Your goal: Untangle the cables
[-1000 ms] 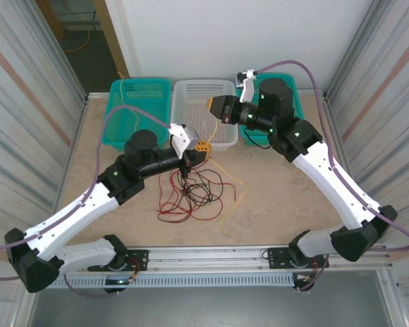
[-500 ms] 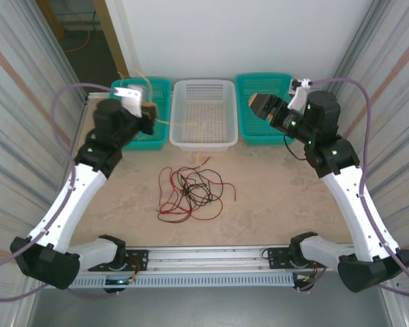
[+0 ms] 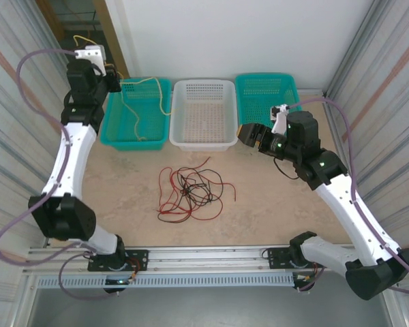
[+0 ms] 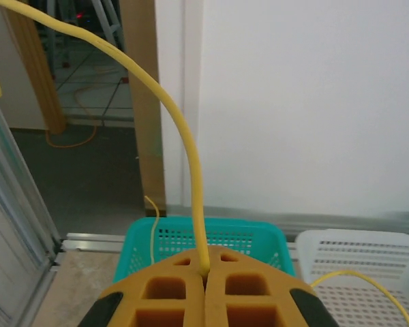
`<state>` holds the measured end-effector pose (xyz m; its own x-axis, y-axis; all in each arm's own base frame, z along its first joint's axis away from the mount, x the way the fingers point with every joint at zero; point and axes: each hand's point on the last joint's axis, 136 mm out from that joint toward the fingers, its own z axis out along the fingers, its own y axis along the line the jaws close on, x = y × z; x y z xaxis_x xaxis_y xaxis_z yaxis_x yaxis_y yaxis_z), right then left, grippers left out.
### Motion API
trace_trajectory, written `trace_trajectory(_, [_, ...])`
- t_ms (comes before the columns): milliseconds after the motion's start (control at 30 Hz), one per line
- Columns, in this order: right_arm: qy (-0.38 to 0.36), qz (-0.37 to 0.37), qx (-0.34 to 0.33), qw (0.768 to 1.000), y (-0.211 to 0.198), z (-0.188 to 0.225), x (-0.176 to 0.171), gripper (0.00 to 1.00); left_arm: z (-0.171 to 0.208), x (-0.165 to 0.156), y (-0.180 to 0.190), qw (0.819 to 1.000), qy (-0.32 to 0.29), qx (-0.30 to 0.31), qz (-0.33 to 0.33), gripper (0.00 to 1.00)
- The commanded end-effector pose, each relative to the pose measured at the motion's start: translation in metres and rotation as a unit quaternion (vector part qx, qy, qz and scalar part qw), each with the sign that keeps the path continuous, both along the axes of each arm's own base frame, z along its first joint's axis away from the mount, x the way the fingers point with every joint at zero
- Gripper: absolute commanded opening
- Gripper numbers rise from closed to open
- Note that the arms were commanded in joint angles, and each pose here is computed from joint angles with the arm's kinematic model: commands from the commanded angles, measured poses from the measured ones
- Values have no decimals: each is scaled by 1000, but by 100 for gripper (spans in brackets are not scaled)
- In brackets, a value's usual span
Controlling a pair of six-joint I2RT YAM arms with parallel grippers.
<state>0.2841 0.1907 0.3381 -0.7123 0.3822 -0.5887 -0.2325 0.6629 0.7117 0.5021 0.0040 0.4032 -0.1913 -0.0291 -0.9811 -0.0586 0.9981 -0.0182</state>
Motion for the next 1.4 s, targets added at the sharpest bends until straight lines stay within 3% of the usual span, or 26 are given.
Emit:
trace_trajectory(0, [-11, -3, -14, 1000, -4, 1, -4, 70, -3, 9, 26, 997, 13, 52, 57, 0])
trace_trajectory(533, [11, -6, -35, 999, -7, -18, 7, 70, -91, 55, 13, 982, 107, 153, -12, 0])
trace_trajectory(567, [13, -6, -37, 999, -8, -19, 8, 69, -97, 57, 10, 981, 114, 152, -24, 7])
trace_trajectory(633, [14, -5, -36, 999, -8, -19, 10, 69, -108, 60, 2, 979, 129, 150, -43, 37])
trace_trajectory(667, [14, -6, -37, 999, -8, -19, 11, 69, -113, 61, -1, 979, 134, 146, -47, 43])
trace_trajectory(900, [13, -9, -37, 999, -9, -19, 12, 68, -117, 62, -18, 979, 138, 144, -42, 62])
trace_trajectory(1000, [14, -13, -41, 999, -11, -21, 12, 67, -89, 53, -24, 986, 111, 120, -20, 71])
trace_trajectory(1100, [14, -17, -56, 998, -10, -25, 10, 67, -55, 30, -30, 994, 86, 61, -10, 73])
trace_trajectory(1233, [22, -15, -74, 997, -5, -34, 6, 67, -30, -16, -45, 995, 85, -37, -35, 74])
trace_trajectory(1367, [27, -8, -96, 995, 3, -47, -2, 67, -33, -73, -58, 987, 101, -99, -73, 72])
